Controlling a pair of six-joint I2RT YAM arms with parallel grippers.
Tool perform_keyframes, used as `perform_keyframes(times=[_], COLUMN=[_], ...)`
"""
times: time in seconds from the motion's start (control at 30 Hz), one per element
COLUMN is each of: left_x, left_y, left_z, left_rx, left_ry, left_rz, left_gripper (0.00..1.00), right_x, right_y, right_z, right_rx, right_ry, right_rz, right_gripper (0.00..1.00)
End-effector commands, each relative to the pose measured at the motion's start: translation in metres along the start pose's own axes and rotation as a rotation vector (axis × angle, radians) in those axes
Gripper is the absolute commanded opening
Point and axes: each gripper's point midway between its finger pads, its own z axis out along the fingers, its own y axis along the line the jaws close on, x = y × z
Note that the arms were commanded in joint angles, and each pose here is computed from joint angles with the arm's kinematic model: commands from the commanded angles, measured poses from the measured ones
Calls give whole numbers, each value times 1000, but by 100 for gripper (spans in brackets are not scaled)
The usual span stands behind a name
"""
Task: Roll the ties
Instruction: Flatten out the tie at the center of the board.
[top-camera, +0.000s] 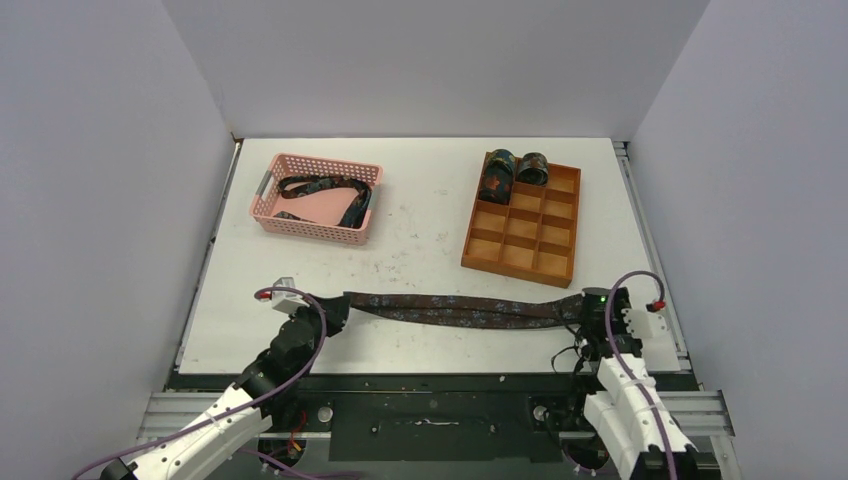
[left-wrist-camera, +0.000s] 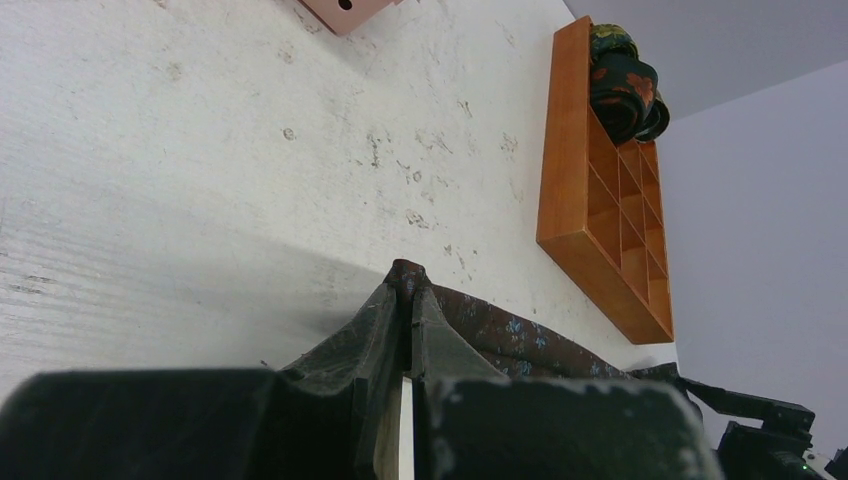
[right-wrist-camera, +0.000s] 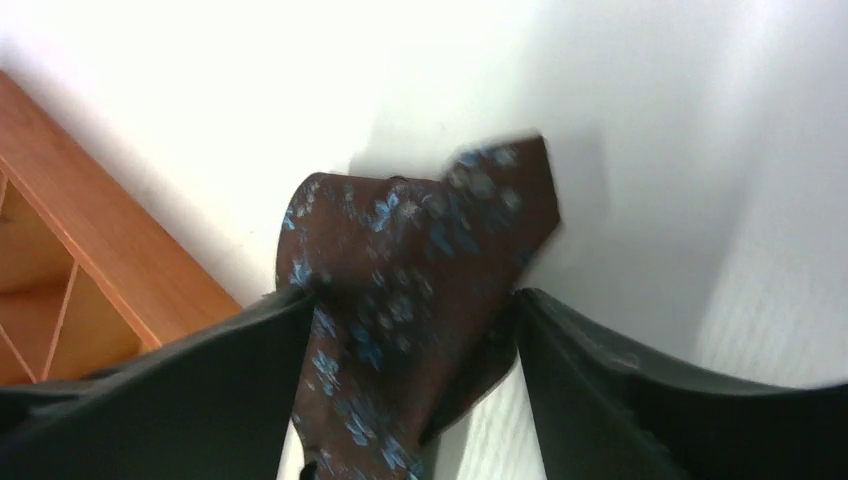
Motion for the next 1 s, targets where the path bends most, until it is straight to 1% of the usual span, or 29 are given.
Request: perform_keyframes(times=[0.0, 0.1, 0.13, 0.17, 0.23, 0.33, 0.43, 0.47, 0.5, 0.53, 0.57, 0.6, 0.63, 0.67, 0.73, 0.77, 0.87, 0.97], left_x=[22, 23, 24, 25, 26, 26, 25, 26, 26, 26, 27, 28, 28, 28, 29, 28, 29, 27], left_y=[29, 30, 30, 31, 31, 31, 30, 31, 31, 32, 33, 35, 36, 38, 41, 41, 41, 41], left_z=[1, 2, 2, 2, 2, 3, 4, 4, 5, 5, 5, 5, 5, 5, 5, 5, 4, 2], left_rx=[-31, -23, -24, -24, -26, -32, -35, -36, -40, -45, -48, -55, -61, -67, -80, -80, -82, -80], left_ry=[35, 34, 36, 39, 46, 47, 45, 47, 47, 47, 50, 49, 49, 49, 48, 48, 51, 44], left_rz=[37, 34, 33, 33, 38, 46, 52, 53, 55, 54, 54, 51, 50, 48, 40, 38, 31, 14], left_gripper=[0, 0, 0, 0, 0, 0, 0, 0, 0, 0, 0, 0, 0, 0, 0, 0, 0, 0], right_x=[-5, -15, -21, -32, -55, -86, -101, -102, -99, -98, -95, -92, -90, -88, -85, -83, -71, -50], right_y=[55, 66, 72, 80, 91, 101, 97, 91, 81, 71, 65, 59, 55, 53, 52, 53, 59, 78], right_z=[14, 16, 13, 6, -9, -30, -36, -33, -27, -21, -17, -13, -11, -10, -10, -11, -13, -26], right_rx=[-224, -254, -277, -319, -381, -427, -374, -331, -269, -207, -170, -142, -121, -116, -123, -128, -186, -319], right_ry=[67, 34, 16, -20, -104, -214, -256, -255, -243, -240, -229, -220, -215, -211, -197, -185, -131, -66], right_rz=[9, -52, -65, -72, -89, -122, -183, -195, -212, -224, -246, -263, -269, -273, -270, -264, -252, -250], right_gripper=[58, 27, 18, 13, 6, 5, 5, 7, 17, 32, 42, 55, 65, 72, 80, 81, 83, 84])
